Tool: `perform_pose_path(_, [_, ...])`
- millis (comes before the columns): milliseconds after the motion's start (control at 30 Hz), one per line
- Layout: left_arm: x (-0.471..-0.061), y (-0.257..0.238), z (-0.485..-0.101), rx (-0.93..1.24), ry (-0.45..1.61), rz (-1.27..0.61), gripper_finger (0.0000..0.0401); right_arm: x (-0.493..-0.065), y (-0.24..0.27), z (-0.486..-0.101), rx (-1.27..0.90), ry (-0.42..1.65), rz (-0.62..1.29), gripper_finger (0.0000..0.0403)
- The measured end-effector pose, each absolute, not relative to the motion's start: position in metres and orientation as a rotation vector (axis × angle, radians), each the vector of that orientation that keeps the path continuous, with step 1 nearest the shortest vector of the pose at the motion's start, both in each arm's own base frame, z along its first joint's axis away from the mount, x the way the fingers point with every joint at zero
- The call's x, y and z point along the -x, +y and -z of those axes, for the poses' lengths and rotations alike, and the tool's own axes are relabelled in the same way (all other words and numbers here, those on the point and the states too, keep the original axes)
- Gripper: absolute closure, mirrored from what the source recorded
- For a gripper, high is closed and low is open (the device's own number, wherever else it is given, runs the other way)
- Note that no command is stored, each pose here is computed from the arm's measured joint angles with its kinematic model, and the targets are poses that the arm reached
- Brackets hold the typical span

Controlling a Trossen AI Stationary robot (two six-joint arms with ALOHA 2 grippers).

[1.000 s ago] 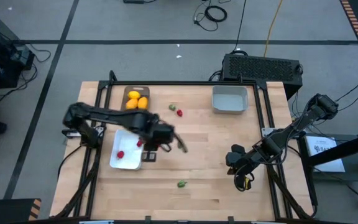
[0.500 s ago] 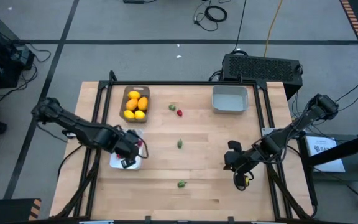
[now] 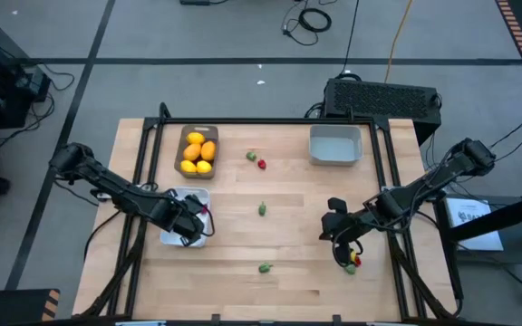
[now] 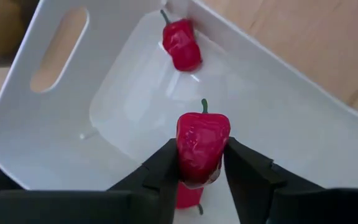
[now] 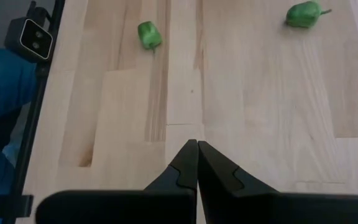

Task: Sort produce into baskets
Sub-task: Put the middle right red chili pepper into the white bin, then put the top red chili pepper into the white bin

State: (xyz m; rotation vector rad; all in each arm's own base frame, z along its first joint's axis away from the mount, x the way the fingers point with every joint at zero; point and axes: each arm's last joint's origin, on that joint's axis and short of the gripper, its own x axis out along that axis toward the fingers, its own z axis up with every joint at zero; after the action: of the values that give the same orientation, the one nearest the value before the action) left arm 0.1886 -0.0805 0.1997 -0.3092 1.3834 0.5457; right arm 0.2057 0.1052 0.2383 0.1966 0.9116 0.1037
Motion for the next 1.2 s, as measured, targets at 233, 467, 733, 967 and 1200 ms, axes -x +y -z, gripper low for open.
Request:
perform_pose_path(233, [-0.19,-0.081,-0.198,0.301,1.394,-0.542,0.0195,-0.206,0.105,-0.238,-0.198,0.913,-0.104,0.0403])
perform_pose_path(467, [-0.196,-0.083,-0.209,0.276,1.415,-0.433,0.0155,-0.206,0.105,-0.238,-0.195,0.913,-0.105,0.0403])
perform_pose_path(733, [-0.227,-0.074,-0.259,0.162,1.217,-0.339,0.0155,-0.206,0.105,-0.238,-0.195,0.913,-0.105,0.0403])
perform_pose_path(967, [-0.273,-0.045,-0.275,-0.101,0.929,-0.194,0.0155,-0.206,0.105,-0.238,-0.198,0.913,-0.104,0.0403])
perform_pose_path(1200, [-0.313,0.016,-0.244,-0.229,0.954,-0.055,0.0155,-0.206,0.105,-0.238,-0.2,0.912,-0.104,0.0403])
